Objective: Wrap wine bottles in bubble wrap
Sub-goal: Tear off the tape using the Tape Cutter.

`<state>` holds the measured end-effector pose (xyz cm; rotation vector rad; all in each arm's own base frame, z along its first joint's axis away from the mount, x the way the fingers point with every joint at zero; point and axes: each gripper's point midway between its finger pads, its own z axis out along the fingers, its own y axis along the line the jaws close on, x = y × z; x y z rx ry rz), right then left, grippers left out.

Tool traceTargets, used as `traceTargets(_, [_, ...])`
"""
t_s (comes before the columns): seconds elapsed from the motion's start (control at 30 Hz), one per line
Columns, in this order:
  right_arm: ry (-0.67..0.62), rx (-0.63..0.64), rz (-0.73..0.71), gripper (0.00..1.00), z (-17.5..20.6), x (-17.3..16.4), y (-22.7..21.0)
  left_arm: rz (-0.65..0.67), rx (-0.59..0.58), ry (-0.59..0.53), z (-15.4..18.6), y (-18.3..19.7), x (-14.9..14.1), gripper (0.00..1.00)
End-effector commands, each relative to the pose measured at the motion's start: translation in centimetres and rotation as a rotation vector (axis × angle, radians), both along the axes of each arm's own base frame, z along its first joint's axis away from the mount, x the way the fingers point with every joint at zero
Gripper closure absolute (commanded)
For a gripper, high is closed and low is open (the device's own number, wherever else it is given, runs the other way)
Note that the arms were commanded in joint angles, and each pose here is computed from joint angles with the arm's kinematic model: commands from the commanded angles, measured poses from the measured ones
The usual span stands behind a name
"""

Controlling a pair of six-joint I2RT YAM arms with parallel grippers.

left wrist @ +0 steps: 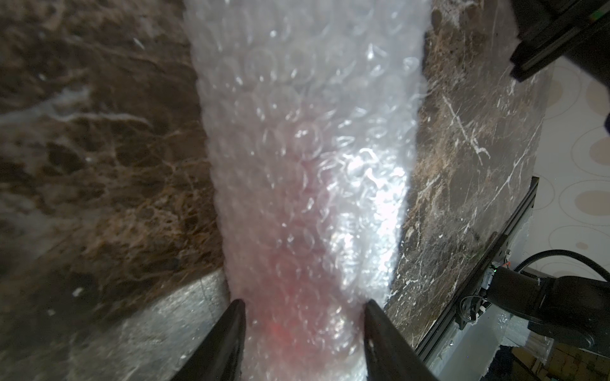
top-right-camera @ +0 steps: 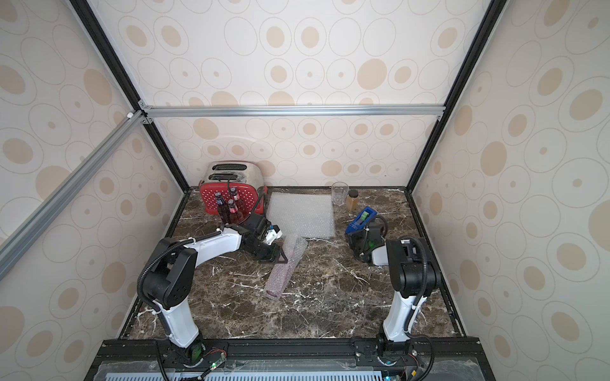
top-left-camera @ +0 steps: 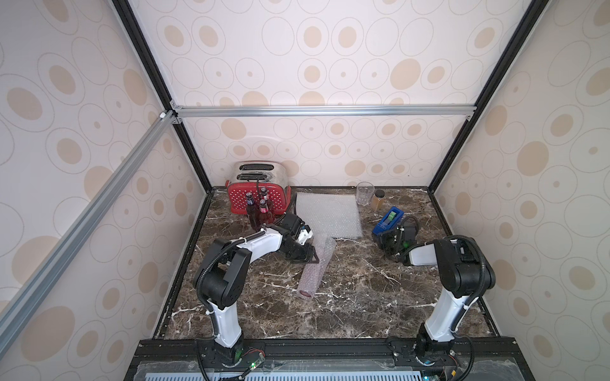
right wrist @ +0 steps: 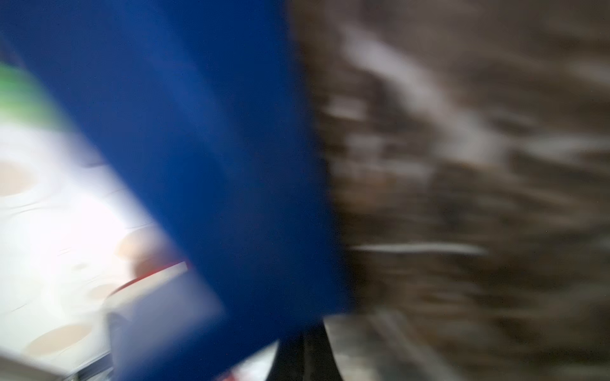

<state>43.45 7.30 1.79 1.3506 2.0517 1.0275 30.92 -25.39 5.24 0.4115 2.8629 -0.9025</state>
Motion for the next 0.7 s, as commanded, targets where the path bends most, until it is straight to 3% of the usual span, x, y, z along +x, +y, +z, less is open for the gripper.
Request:
traceTargets(0.0, [0.211,-0.044,0.028,1.00,-3.7,-4.4,0.1,0.009,0.115,0.049,-2.0,1.9,-1.5,0.45])
traceTargets(0.17, [0.160,-0.022,0.057,1.00,-2.1,-4.1,0.8,0.011,0.113,0.054,-2.1,1.9,-1.6,0.45])
traceTargets(0.27, [0.017,-0.044,0.220,1.00,2.7,-2.8,3.8,0.008,0.111,0.055,-2.1,1.9,-1.6,0.45])
traceTargets(0.37, [-0.106,-0.076,0.412,1.00,7.7,-3.5,6.8,0.005,0.108,0.054,-2.1,1.8,-1.6,0.45])
traceTargets(0.57, [-0.240,-0.105,0.798,1.00,14.2,-9.5,11.0,0.004,0.106,0.064,-2.2,1.7,-1.6,0.45])
traceTargets(0.67, [-0.238,-0.161,1.032,1.00,15.2,-14.0,13.1,0.004,0.107,0.062,-2.2,1.7,-1.6,0.45])
